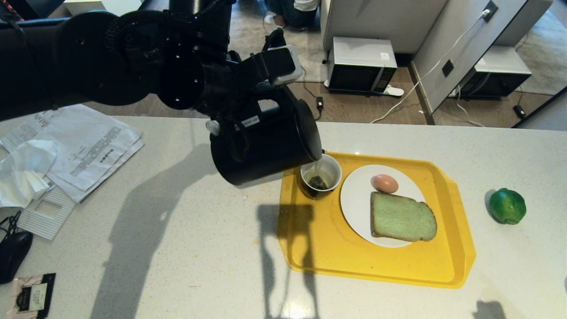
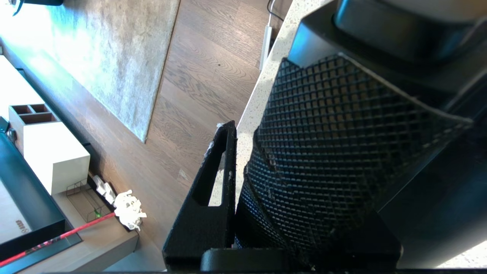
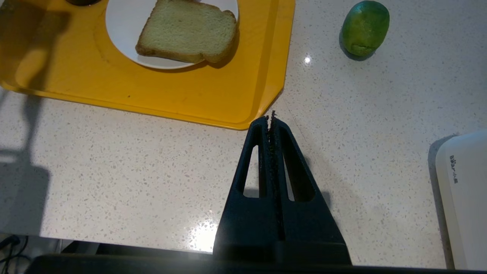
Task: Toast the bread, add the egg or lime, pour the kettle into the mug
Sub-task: Pour water into a cup
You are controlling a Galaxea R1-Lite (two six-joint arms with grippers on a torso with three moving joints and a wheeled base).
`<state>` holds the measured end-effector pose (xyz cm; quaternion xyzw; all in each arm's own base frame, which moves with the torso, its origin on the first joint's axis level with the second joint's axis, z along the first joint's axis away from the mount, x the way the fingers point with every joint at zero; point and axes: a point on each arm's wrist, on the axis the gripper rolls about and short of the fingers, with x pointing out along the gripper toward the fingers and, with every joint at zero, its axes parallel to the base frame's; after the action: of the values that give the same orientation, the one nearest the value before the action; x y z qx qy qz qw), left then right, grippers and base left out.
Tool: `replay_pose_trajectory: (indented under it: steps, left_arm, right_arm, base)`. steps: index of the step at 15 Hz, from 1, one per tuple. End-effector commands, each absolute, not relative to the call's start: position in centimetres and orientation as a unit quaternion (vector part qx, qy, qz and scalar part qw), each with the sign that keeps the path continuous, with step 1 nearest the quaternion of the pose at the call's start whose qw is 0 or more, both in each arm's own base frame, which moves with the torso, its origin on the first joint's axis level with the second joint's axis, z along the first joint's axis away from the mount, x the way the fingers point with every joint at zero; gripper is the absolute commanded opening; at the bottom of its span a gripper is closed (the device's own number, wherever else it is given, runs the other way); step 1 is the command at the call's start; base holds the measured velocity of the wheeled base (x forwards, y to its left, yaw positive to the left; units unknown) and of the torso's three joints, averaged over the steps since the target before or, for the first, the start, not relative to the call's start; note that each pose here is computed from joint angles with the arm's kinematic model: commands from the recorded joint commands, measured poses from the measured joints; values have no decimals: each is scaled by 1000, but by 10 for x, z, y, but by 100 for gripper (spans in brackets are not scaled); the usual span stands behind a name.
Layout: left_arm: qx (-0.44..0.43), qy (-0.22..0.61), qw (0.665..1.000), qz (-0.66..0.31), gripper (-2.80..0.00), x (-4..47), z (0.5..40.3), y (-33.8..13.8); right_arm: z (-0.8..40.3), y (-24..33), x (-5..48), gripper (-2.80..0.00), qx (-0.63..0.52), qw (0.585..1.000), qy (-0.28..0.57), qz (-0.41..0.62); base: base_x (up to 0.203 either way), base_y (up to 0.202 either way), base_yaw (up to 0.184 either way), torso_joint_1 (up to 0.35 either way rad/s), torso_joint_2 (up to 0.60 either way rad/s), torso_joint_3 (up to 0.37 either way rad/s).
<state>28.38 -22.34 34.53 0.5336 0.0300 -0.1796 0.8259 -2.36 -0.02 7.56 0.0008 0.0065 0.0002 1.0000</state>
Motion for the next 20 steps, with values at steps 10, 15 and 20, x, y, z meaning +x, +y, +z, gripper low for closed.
replay_pose_trajectory:
  steps: [10,15,20]
  left_arm:
    - [536,27,825,-176,-280,277,349,-225]
    - [535,25,826,-175,-280,276,351,-224]
    - [535,22,825,-178,-280,273,351,-226]
  right_arm:
    - [76,0,-24,-280,1,1000,7,0]
    - [76,0,-24,-280,1,1000,7,0]
    - [76,0,-24,-280,1,1000,7,0]
  base:
    - [0,0,0,0,0,0]
    - [0,0,0,0,0,0]
    - [0,0,0,0,0,0]
